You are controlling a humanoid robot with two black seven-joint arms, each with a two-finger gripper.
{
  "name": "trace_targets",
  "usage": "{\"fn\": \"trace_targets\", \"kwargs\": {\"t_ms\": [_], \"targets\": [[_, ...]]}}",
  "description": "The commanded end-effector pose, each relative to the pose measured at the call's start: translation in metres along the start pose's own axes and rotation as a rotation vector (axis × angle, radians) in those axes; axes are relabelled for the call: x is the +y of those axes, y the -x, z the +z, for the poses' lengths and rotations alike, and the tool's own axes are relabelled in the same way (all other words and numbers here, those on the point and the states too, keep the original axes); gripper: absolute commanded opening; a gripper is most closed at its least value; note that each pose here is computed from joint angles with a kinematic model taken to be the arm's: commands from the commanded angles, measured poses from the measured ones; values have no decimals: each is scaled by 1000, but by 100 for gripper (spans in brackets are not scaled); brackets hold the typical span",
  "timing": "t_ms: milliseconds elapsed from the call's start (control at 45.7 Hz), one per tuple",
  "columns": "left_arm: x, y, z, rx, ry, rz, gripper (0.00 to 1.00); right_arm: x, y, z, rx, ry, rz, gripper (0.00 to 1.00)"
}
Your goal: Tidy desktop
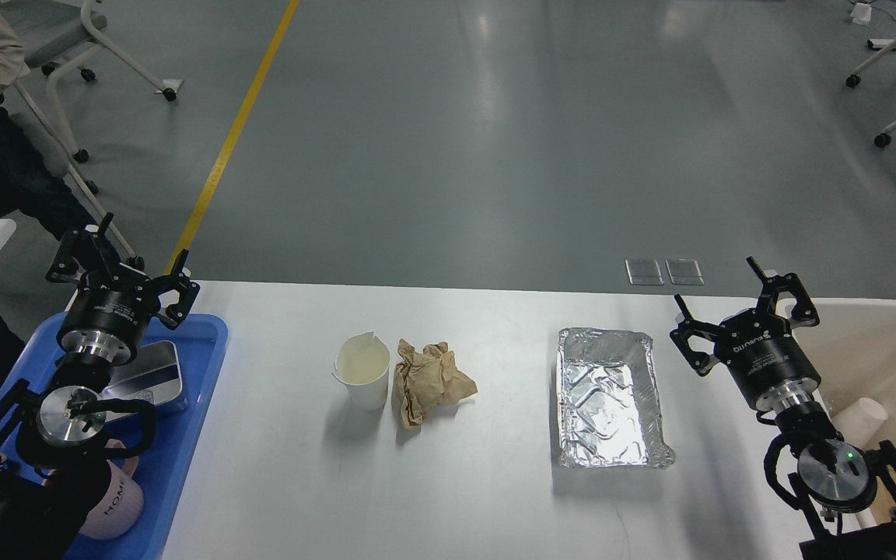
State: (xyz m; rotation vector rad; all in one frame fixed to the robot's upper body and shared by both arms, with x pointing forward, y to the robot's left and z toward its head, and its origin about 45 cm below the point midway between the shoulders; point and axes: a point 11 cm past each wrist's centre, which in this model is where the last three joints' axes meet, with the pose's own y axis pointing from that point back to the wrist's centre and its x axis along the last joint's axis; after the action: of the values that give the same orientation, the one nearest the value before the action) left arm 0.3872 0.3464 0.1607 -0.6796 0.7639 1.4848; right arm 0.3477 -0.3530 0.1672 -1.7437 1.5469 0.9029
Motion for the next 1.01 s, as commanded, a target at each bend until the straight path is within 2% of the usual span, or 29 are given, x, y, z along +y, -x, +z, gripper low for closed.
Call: {"fn": "trace_targets", "kwargs": {"t_ms": [0,285,504,701,854,985], "targets": [[0,-3,-8,33,5,-23,96,0,-1,-2,27,6,2,100],[-1,4,-19,80,0,-71,96,2,5,-19,205,48,-17,100],[-5,-6,-27,68,-5,2,96,17,47,-70,775,6,-151,100],[-5,-8,-29,73,-9,5,96,30,45,-109,1117,98,-139,100],[-6,-7,-29,69,-16,1,96,37,49,-107,1216,204,-196,100],[-8,-4,-28,68,-18,-8,96,39,54,-121,1451,289,-206,100]]}}
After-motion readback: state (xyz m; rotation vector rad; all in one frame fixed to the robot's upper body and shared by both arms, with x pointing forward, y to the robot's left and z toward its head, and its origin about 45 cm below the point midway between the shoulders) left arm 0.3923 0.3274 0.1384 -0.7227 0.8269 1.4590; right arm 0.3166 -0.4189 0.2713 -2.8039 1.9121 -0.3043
